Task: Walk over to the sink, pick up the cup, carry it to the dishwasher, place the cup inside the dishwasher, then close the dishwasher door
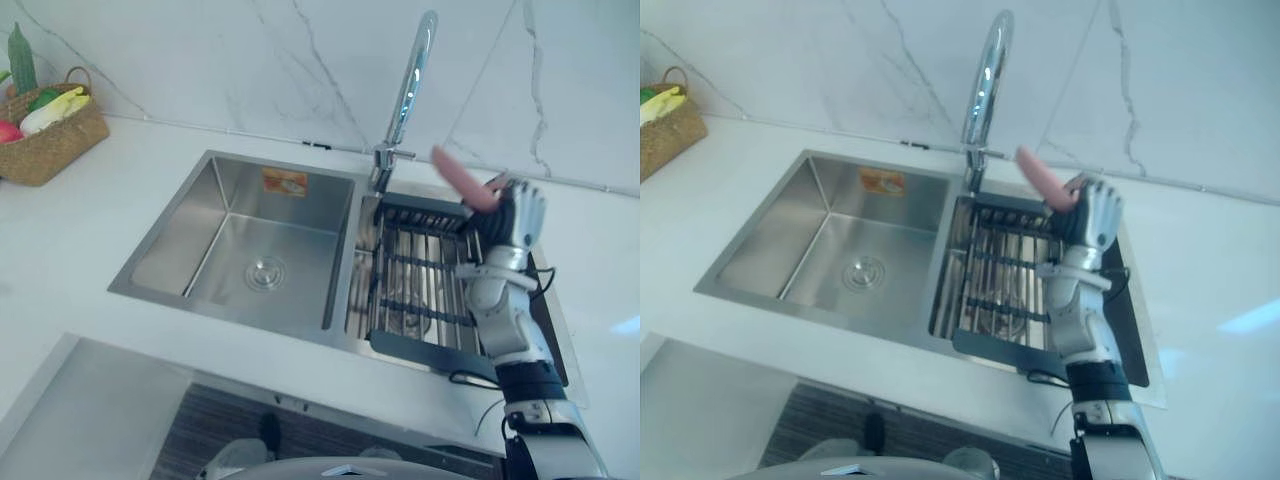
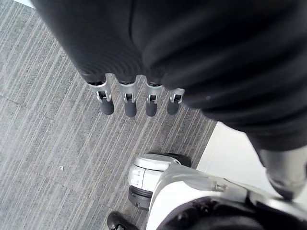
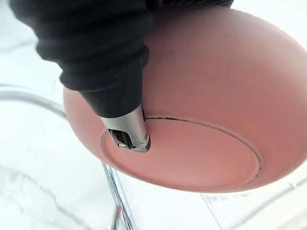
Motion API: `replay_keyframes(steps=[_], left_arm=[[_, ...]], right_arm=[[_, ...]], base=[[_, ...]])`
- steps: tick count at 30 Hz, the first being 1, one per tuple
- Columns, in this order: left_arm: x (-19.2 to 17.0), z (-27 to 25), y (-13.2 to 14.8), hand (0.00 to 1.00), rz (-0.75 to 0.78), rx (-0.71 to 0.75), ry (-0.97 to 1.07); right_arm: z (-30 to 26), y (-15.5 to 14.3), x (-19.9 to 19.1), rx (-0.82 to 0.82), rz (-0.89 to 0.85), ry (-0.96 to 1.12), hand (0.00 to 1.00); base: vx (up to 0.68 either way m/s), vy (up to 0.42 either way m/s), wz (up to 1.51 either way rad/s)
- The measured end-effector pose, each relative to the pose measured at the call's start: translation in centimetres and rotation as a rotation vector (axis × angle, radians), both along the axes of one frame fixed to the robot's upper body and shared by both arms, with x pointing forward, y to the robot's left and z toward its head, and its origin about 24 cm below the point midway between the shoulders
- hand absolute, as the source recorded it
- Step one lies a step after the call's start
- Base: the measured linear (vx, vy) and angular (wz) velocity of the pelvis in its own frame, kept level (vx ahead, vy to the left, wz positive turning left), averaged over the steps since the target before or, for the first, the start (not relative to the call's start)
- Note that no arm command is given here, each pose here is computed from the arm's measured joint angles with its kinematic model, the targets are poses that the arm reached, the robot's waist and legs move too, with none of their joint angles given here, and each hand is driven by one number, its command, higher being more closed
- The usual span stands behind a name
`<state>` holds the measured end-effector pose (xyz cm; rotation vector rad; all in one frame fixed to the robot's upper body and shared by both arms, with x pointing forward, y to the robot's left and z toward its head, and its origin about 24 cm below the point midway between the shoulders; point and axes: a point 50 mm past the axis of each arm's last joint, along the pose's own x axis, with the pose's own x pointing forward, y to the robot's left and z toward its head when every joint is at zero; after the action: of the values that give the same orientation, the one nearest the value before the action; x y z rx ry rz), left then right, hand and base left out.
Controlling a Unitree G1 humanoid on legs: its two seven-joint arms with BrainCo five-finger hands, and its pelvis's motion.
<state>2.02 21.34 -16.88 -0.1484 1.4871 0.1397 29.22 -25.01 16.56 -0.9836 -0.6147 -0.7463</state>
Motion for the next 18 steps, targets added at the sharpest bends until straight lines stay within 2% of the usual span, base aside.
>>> replay_keyframes(steps=[3,11,16,18], left_arm=[[0.0,0.0,0.0,0.0,-0.011,0.004,0.001],[-0.2,0.0,0.1,0.0,-0.017,0.008,0.006],[-0.5,0.1,0.5,0.0,-0.029,0.019,0.018],[-0.4,0.1,0.8,0.0,-0.04,0.026,0.021]], right_arm=[[2.4,0.5,-0.3,-0.024,0.023,-0.106,1.0],[4.0,1.2,-0.9,-0.054,0.047,-0.178,1.0],[4.3,1.1,-1.3,-0.162,0.022,-0.171,1.0],[4.2,0.2,-1.7,-0.228,-0.019,-0.147,1.0]], base=[[0.03,-0.039,-0.02],[-0.02,-0.002,-0.03],[-0.04,-0.003,-0.1],[-0.01,0.001,-0.13]])
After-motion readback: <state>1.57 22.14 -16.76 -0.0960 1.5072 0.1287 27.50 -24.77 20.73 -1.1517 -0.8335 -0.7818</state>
